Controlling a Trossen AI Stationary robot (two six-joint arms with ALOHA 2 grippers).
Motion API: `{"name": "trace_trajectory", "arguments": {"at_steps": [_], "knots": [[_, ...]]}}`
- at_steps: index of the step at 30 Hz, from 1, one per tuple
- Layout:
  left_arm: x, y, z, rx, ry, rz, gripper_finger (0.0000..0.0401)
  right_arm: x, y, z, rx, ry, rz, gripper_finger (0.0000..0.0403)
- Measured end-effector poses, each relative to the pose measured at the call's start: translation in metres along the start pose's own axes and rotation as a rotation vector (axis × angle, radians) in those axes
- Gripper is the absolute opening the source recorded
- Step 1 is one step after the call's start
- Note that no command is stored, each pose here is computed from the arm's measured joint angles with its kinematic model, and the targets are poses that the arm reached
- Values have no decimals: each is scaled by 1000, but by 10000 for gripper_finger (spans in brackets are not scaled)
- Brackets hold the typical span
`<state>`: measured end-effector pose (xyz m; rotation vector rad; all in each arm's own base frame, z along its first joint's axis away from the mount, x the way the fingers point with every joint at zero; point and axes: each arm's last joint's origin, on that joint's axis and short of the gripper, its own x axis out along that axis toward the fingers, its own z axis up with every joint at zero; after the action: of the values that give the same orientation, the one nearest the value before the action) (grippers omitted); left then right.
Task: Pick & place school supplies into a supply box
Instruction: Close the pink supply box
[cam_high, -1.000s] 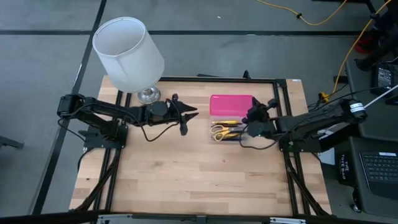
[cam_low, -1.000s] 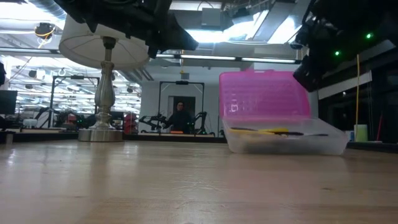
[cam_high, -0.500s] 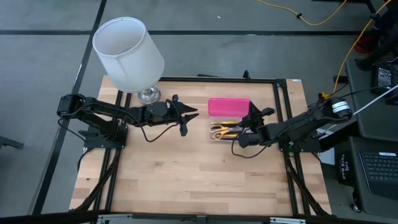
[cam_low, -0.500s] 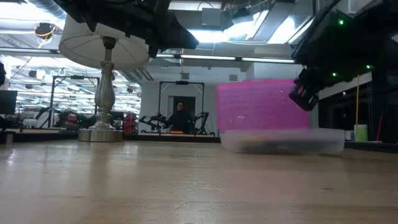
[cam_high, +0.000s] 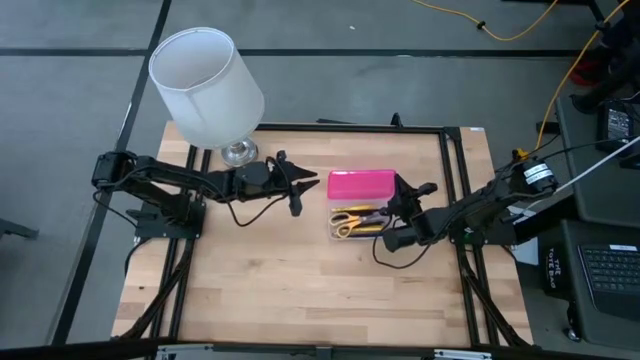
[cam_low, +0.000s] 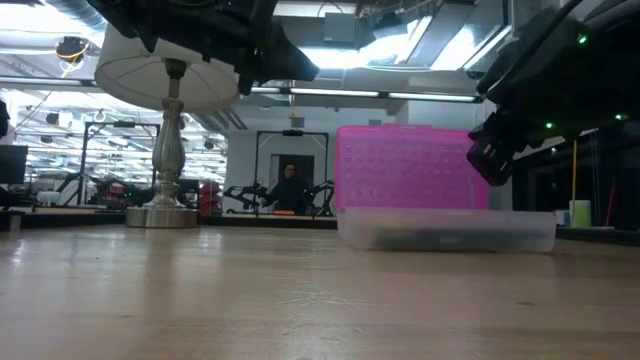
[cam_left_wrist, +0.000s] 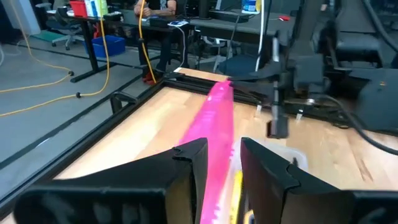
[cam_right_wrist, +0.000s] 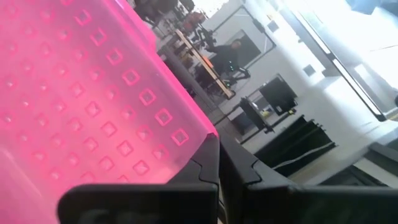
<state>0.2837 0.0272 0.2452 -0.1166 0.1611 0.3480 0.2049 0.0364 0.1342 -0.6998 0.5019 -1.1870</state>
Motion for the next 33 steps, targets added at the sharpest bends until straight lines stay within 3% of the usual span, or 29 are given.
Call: {"name": "trace_trajectory", "arguments": {"at_steps": [9, 19, 27, 33], "knots": [[22, 24, -20, -83, 79, 75, 88, -10, 1, 2, 17, -32, 36, 0], [41, 52, -32, -99, 60, 158, 88, -11, 2, 4, 35, -35, 43, 0], [56, 62, -51, -41, 108, 20, 84, -11, 3, 5, 50, -35, 44, 0], [71, 75, -55, -56, 152, -60, 54, -11, 4, 9, 34, -35, 44, 0]]}}
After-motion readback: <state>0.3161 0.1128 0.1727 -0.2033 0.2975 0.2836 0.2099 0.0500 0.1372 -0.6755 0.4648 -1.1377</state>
